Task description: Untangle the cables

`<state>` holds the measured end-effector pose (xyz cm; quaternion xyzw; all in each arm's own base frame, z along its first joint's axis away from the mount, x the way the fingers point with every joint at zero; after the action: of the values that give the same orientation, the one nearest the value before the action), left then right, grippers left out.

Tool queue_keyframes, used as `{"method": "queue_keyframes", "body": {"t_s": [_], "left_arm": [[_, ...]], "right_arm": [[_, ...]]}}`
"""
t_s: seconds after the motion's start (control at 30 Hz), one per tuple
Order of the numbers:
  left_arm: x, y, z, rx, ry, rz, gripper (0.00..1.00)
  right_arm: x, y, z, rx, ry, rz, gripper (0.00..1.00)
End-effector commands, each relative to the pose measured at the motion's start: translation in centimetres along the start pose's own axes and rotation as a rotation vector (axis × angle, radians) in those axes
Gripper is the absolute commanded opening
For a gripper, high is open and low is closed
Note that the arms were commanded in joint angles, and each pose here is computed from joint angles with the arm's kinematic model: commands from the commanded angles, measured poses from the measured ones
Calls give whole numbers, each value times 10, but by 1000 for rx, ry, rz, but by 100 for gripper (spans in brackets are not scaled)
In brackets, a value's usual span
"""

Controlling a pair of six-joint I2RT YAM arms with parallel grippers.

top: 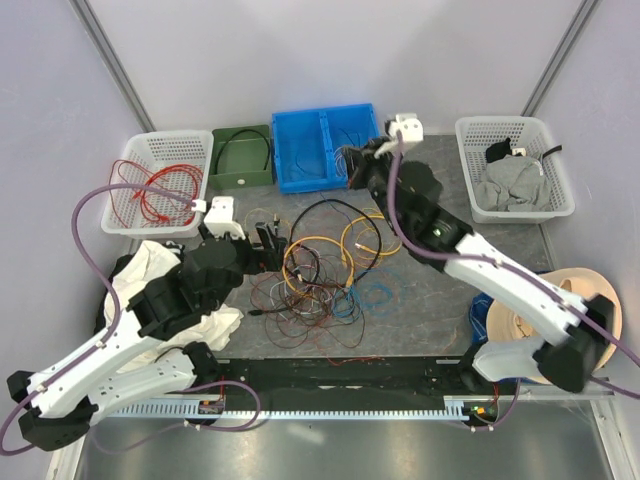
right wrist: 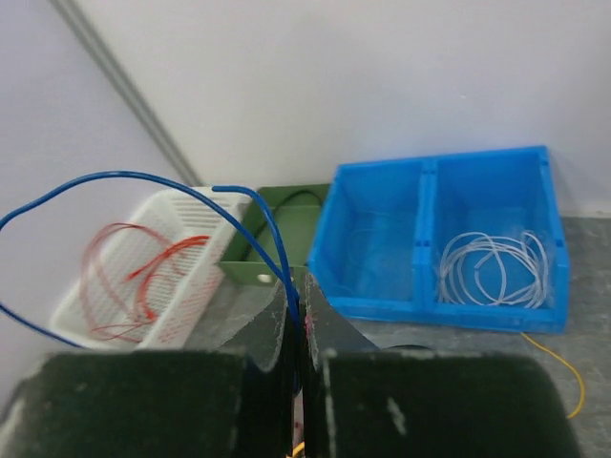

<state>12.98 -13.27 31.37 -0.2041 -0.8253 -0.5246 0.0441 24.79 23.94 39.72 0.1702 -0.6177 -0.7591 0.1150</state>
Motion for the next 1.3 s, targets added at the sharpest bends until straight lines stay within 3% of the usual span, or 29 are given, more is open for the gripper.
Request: {"method": "queue_keyframes", "body": {"t_s": [0.0, 0.1, 0.23, 0.3, 0.5, 0.87, 1.27], "left_arm": [[16, -6, 21, 165, 67, -51, 100], [26, -16, 37, 228, 66, -70, 100], [38, -20, 51, 268, 42, -95, 100], [41, -22, 56, 266, 41, -101, 100], [47, -25, 67, 249, 84, -102, 100], [38, -18, 67, 168, 189, -149, 100], [24, -23, 63, 103, 242, -129, 100]], "right_arm": [[-53, -13, -14, -13, -75, 41, 0], [-102, -47, -16, 54, -97, 88, 0], [-148, -58, -20, 89, -101, 51, 0], [-170, -86, -24, 119, -119, 98, 0], [-226, -115, -41, 195, -181, 94, 0], [-279, -157, -69, 323, -250, 52, 0], [-296, -206, -79, 303, -210, 80, 0]]}}
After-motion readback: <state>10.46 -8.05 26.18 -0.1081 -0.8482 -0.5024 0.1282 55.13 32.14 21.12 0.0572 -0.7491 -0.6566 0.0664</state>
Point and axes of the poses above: each gripper's point midway between its finger pads, its own x axis back along the fingers, its own z axis along the line the jaws close on, y = z × x, the point moved 10 cm from there along x, back along the fingers, and after that the axes turned 10 degrees about x, right-handed, at the moved point
